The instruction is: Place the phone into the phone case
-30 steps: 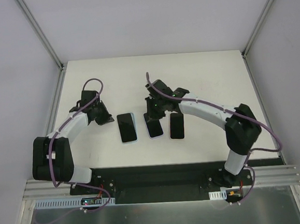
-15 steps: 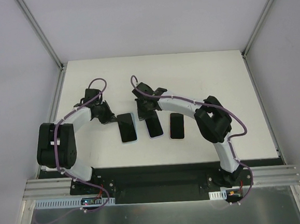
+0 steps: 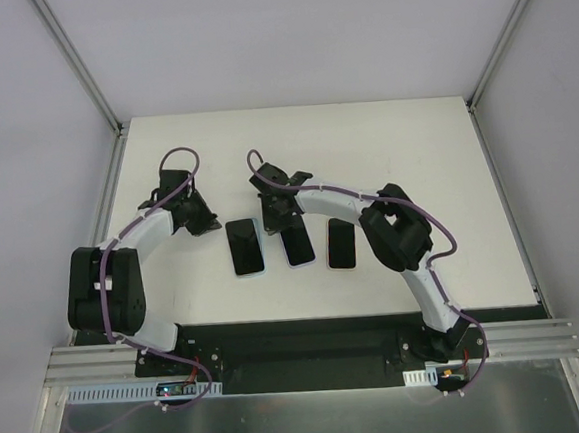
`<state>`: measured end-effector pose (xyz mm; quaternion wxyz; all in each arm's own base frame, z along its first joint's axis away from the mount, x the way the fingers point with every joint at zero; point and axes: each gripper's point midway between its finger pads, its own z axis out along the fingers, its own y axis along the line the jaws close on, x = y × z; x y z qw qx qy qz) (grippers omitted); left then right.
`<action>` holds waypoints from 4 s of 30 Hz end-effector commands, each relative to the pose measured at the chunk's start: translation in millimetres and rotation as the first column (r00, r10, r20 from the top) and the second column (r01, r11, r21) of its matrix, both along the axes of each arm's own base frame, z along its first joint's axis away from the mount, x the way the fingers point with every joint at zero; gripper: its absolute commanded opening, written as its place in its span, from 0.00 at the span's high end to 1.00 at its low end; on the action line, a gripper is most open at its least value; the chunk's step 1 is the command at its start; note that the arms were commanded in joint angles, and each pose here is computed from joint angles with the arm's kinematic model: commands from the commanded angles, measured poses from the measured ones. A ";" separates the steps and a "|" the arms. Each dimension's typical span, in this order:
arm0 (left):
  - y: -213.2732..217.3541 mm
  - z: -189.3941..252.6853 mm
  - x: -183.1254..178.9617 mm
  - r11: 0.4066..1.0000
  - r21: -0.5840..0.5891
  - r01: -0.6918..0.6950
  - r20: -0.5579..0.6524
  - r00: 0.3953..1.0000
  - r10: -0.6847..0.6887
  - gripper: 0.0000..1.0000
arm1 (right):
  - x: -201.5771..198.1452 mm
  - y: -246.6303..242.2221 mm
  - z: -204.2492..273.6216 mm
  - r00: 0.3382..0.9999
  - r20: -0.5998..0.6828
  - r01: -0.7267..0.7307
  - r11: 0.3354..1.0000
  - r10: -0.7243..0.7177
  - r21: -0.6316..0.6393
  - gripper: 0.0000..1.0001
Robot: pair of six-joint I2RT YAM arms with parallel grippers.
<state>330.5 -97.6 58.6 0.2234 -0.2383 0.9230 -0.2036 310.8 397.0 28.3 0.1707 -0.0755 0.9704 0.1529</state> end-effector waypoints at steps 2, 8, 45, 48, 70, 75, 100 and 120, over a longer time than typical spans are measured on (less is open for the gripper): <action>3.2 -10.3 2.5 0.998 -0.003 -0.058 -0.044 0.997 0.058 1.00 | 12.6 8.0 9.5 0.998 0.031 0.048 0.999 -0.049 0.020 0.99; -1.7 -10.8 5.2 0.998 -0.033 -0.060 -0.046 0.997 0.058 1.00 | 12.4 6.4 4.7 0.998 0.024 0.054 0.998 -0.055 0.012 0.99; -52.6 -29.2 1.0 0.996 -0.048 0.075 -0.082 0.994 -0.079 1.00 | 12.0 23.0 -6.0 1.000 -0.027 0.011 0.998 -0.009 0.057 0.99; -41.2 -24.7 -1.0 0.998 -0.035 0.053 -0.087 0.995 -0.056 0.98 | 11.7 22.3 -0.1 1.000 -0.021 0.002 0.998 -0.001 0.070 0.97; -4.0 -13.5 -52.1 0.999 -0.015 -0.030 -0.052 0.998 0.029 0.79 | -18.6 64.9 3.6 0.970 -0.064 -0.211 0.945 0.234 0.249 0.86; -2.3 -21.3 -54.2 1.000 -0.006 -0.025 -0.070 0.997 0.024 0.79 | -20.2 61.0 18.1 0.970 -0.065 -0.209 0.941 0.234 0.267 0.79; -5.6 -60.3 -74.1 0.999 -0.026 -0.044 -0.210 0.977 0.038 0.90 | -35.5 58.5 60.6 0.963 -0.050 -0.230 0.906 0.264 0.355 0.72; 1.3 -18.4 -49.4 1.000 0.028 0.001 -0.099 0.995 0.002 0.67 | -48.0 49.4 51.7 0.957 -0.077 -0.237 0.904 0.281 0.356 0.49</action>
